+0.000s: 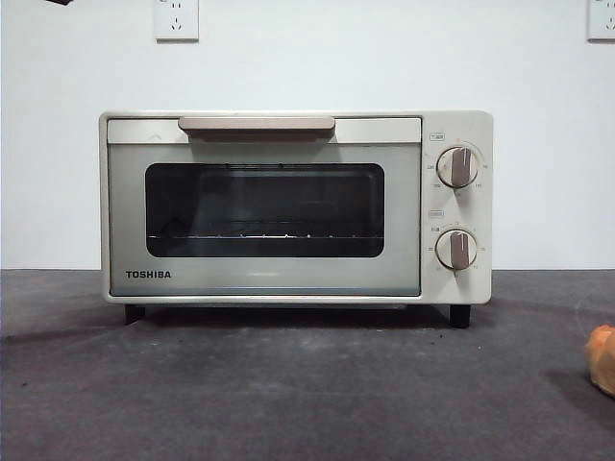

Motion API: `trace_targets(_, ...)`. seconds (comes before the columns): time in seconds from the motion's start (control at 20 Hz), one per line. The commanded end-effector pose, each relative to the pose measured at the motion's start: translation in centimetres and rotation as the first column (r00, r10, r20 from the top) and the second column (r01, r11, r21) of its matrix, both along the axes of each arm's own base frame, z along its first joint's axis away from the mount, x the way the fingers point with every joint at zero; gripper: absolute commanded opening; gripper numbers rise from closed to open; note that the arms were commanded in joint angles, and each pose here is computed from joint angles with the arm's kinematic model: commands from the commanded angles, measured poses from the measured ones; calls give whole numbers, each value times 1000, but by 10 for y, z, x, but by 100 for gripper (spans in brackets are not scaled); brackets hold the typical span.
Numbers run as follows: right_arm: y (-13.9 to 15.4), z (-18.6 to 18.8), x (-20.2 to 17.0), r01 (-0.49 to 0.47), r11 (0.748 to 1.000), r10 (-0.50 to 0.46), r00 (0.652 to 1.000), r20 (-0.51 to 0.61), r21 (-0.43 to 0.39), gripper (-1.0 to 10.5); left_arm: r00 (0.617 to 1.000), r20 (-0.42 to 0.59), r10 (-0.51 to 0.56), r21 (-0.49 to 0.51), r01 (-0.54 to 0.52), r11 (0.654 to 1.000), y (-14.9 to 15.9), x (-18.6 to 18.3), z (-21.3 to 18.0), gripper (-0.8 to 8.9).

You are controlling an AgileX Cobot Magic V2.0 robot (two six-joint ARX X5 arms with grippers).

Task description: The left arm flap open the oven, the right arm pick bread and place it into oven, the left arm flap close the oven

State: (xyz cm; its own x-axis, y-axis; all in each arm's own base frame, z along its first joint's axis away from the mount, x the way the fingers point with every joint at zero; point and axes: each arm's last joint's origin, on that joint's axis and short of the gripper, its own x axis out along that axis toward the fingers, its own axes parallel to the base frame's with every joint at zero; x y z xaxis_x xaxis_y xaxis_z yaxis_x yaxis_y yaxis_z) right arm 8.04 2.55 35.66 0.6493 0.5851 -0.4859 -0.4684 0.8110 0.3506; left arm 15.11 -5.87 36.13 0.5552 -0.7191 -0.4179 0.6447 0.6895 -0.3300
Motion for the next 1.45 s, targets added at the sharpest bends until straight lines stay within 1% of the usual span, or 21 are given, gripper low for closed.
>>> trace_targets(0.05,1,-5,11,27,1000,-28,994,-106,-13,518,1000,22,-12,-8,12,1000,-2,0,7,531)
trace_targets(0.15,2,-14,19,43,998,-51,981,-188,-44,518,1000,22,-12,-8,12,1000,-2,0,7,531)
trace_targets(0.2,2,-21,25,49,997,-63,969,-239,-64,518,1000,22,-12,-8,12,1000,-2,0,7,531)
trace_targets(0.4,6,-49,45,46,993,-83,922,-377,-107,518,1000,21,-12,-9,12,1000,-2,0,7,531)
trace_targets(0.5,8,-67,55,67,988,-123,895,-430,-142,517,1000,21,-12,-9,12,1000,-2,0,7,531)
trace_targets(0.6,10,-90,67,107,976,-186,866,-464,-192,517,1000,21,-12,-9,12,1000,-2,0,7,531)
trace_targets(0.65,11,-103,74,129,970,-217,844,-490,-207,517,1000,21,-12,-9,12,1000,-2,0,7,531)
trace_targets(0.75,14,-121,87,134,961,-246,808,-535,-241,517,1000,21,-12,-9,12,1000,-2,0,7,531)
trace_targets(0.85,19,-132,98,127,954,-265,777,-571,-270,517,1000,21,-12,-9,12,1000,-2,0,7,531)
trace_targets(0.9,22,-138,103,120,952,-269,769,-580,-281,517,1000,21,-12,-8,12,1000,-2,0,7,531)
trace_targets(1.05,29,-155,114,87,934,-296,731,-615,-345,517,1000,20,-12,-8,12,1000,-2,0,7,531)
trace_targets(1.15,32,-166,119,53,930,-294,702,-648,-364,517,1000,21,-12,-8,12,1000,-2,0,7,531)
trace_targets(1.2,33,-170,121,41,929,-292,694,-658,-369,514,1000,21,-12,-8,12,1000,-2,0,7,531)
trace_targets(1.35,38,-181,128,10,926,-282,683,-674,-377,431,1000,21,-11,-8,12,1000,-2,0,7,531)
trace_targets(1.4,38,-183,128,3,924,-283,676,-680,-381,372,1000,21,-12,-8,12,1000,-2,0,7,531)
trace_targets(1.45,38,-184,129,0,924,-283,673,-684,-383,272,1000,22,-11,-7,12,1000,-2,0,7,531)
